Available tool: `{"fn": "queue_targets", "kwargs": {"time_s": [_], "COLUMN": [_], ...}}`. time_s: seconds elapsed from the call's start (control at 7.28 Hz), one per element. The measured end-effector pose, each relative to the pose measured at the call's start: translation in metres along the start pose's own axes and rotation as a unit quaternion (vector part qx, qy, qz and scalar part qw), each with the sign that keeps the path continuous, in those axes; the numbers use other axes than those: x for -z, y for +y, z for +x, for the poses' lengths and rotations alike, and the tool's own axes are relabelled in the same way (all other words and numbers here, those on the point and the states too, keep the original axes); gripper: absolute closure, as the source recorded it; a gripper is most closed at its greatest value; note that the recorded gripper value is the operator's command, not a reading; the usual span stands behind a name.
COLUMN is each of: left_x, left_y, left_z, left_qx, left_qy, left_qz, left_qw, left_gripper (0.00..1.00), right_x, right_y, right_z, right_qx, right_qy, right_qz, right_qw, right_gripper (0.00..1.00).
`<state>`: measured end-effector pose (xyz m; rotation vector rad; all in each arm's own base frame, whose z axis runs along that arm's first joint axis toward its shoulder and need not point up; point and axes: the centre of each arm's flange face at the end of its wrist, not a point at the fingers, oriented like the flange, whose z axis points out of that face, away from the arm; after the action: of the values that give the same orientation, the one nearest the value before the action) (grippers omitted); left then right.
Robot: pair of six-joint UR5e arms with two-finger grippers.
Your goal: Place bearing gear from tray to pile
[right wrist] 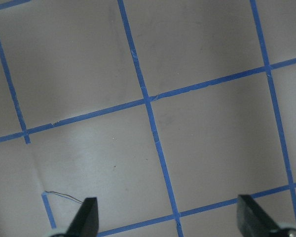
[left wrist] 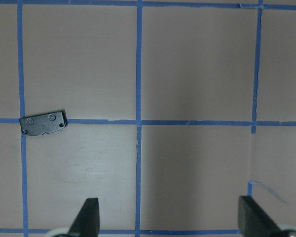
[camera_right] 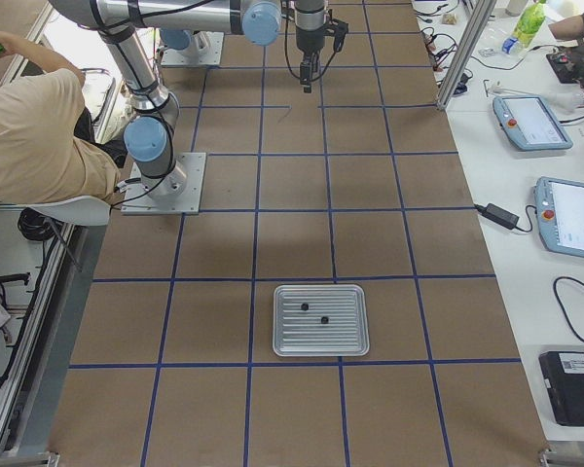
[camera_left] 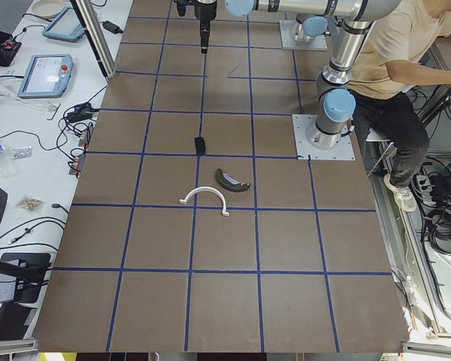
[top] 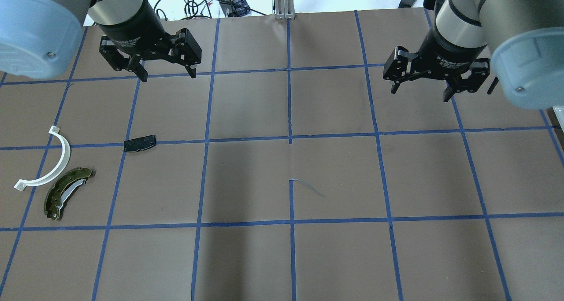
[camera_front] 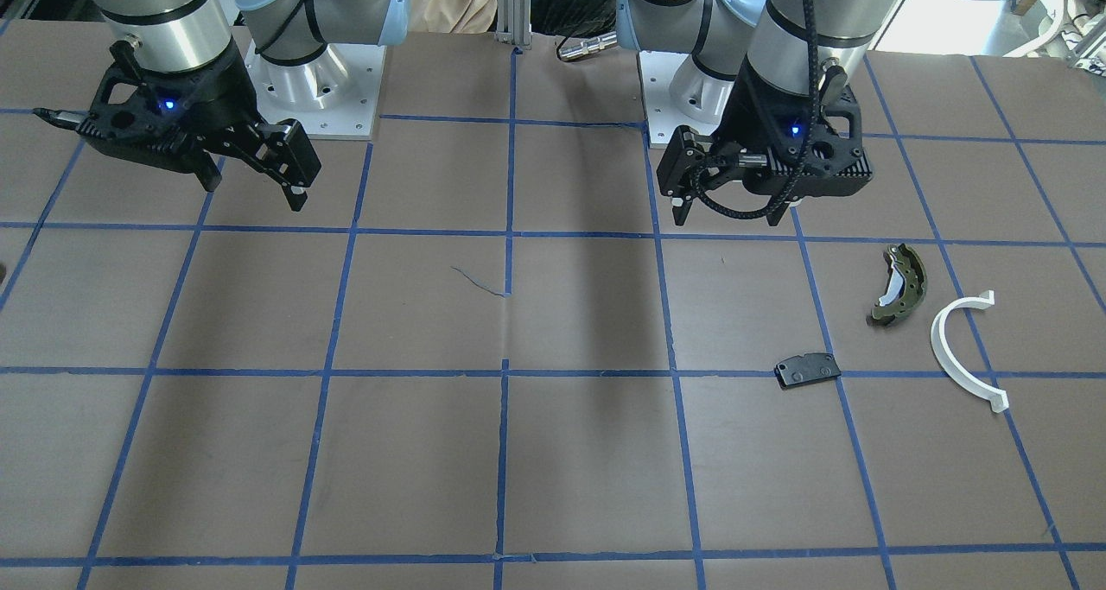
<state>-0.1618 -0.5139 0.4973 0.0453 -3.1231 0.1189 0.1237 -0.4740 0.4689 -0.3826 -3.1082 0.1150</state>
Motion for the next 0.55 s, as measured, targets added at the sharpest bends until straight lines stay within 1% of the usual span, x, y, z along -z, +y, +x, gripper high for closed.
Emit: {"fn": "queue_targets", "kwargs": {"time_s": [0.14, 0.27, 0.55], "left_x": [0.0, 0.0, 0.0], "left_y": [0.0, 0.0, 0.0], "left_z": [0.0, 0.0, 0.0], "left_qx": [0.0, 0.0, 0.0], "left_qy": [0.0, 0.0, 0.0], "left_qz": [0.0, 0.0, 0.0], "left_qw": [1.0, 1.0, 1.0], "left_gripper": [0.0, 0.0, 0.0], "right_x": [-0.001, -0.002, -0.006], "right_y": [-0.007, -0.02, -0.045], "right_z": [0.013, 0.039, 0.112], "right_qx": [0.001, 0.009, 0.058], "right_qy": [0.003, 0.007, 0.015], "right_qz": [0.001, 0.0, -0.005], "right_qw": [1.0, 0.9999, 0.9982], "right_gripper": [0.0, 0.0, 0.0]}}
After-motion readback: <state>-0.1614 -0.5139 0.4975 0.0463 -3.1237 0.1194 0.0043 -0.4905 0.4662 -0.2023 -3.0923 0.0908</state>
